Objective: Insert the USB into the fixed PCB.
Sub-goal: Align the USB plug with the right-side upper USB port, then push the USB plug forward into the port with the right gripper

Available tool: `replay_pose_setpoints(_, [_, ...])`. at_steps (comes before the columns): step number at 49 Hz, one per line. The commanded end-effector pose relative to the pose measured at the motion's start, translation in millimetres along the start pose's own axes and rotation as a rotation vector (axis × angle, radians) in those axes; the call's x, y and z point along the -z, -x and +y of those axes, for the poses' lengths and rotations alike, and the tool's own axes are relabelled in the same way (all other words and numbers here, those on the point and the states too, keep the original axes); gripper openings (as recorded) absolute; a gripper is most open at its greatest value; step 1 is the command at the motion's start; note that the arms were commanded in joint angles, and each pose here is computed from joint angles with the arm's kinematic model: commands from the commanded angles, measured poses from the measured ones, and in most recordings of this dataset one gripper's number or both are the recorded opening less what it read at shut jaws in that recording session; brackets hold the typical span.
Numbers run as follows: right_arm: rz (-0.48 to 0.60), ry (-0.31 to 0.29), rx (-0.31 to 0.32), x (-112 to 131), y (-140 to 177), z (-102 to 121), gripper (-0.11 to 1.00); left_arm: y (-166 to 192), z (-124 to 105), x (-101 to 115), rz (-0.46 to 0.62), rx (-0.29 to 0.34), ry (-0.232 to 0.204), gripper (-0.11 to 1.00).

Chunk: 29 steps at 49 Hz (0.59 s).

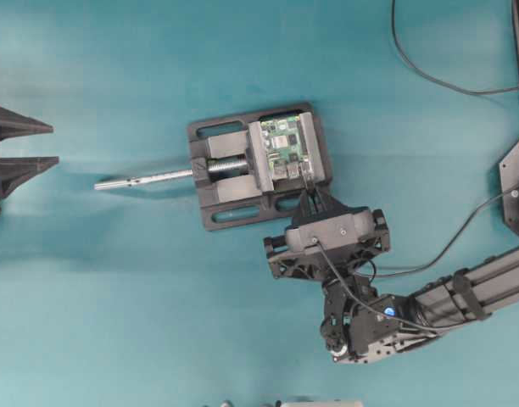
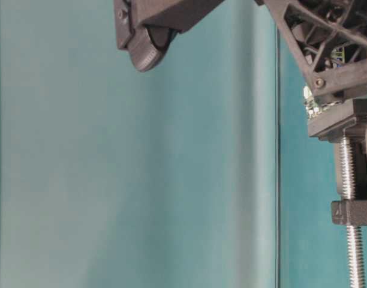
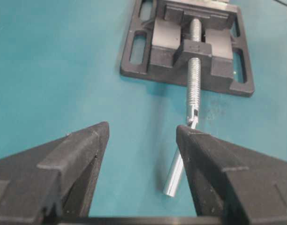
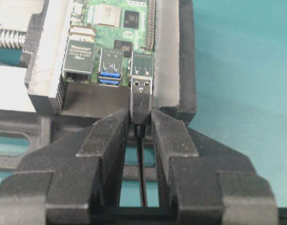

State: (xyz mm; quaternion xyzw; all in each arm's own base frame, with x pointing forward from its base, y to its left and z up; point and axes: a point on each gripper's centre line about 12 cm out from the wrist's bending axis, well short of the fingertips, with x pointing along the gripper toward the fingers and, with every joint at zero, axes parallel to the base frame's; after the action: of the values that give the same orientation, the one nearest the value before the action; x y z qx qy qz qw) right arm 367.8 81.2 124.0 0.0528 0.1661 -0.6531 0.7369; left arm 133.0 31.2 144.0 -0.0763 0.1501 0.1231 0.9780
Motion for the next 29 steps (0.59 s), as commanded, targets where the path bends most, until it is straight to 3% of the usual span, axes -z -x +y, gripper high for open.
replay_pose_setpoints(1, [0.008,-0.047,0.004,-23,-1,-2,0.19,-1,0,-5,-0.014,0.000,0.008,0.75])
replay_pose_setpoints(29, [0.007,-0.035,0.025,-14,-11,2,0.19,-1,0,-5,-0.014,0.000,0.005,0.75])
